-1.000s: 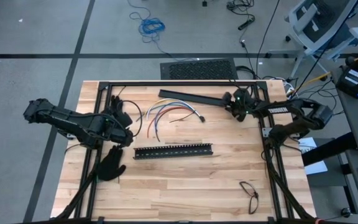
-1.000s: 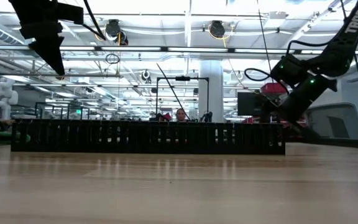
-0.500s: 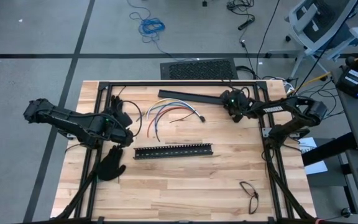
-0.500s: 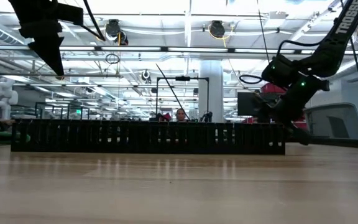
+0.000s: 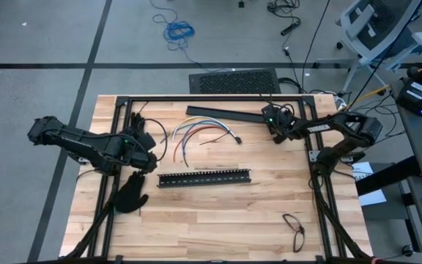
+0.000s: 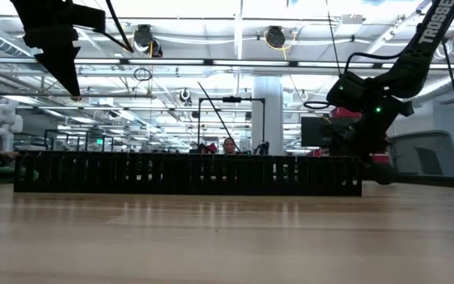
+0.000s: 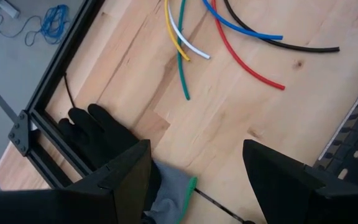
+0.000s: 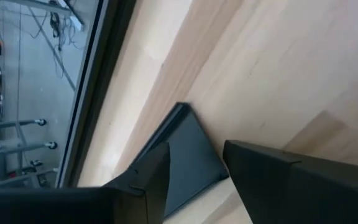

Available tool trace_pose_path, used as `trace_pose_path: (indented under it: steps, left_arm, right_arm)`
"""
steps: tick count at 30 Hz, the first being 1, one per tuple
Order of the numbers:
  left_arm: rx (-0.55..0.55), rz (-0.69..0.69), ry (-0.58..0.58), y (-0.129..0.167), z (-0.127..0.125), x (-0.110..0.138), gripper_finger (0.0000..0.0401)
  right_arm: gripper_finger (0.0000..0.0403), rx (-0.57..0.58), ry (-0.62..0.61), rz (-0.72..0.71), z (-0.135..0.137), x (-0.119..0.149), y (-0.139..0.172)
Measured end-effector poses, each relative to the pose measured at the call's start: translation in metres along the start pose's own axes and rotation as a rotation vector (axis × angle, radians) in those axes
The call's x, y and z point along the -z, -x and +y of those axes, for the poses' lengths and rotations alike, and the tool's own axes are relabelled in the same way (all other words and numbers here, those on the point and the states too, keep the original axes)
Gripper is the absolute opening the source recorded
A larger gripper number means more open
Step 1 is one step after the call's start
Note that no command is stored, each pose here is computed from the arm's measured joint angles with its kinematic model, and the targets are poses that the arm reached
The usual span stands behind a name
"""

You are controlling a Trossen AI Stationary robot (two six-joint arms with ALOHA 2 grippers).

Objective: Ziptie cables

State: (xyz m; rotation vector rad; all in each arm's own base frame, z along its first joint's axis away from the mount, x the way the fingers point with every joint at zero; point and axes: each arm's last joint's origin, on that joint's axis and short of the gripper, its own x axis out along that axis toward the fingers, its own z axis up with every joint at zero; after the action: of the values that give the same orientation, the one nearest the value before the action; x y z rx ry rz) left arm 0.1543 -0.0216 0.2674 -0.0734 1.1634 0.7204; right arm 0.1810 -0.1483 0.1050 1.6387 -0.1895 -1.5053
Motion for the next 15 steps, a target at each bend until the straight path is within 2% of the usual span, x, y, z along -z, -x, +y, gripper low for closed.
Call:
trace_pose_path:
  steps: [3, 10, 15]
  left_arm:
    - [0.003, 0.003, -0.005, 0.000, 0.000, 0.000, 0.0251]
    - [0.008, 0.009, -0.009, 0.000, 0.000, 0.000, 0.0251]
    - [-0.002, 0.020, -0.018, 0.000, 0.001, 0.002, 0.0251]
  right_arm:
    - [0.0155, 0.006, 0.015, 0.022, 0.006, 0.006, 0.002]
    - [0.0155, 0.018, 0.035, 0.171, 0.006, 0.023, 0.008]
    - [0.0155, 0.023, 0.120, 0.276, 0.003, 0.035, 0.013]
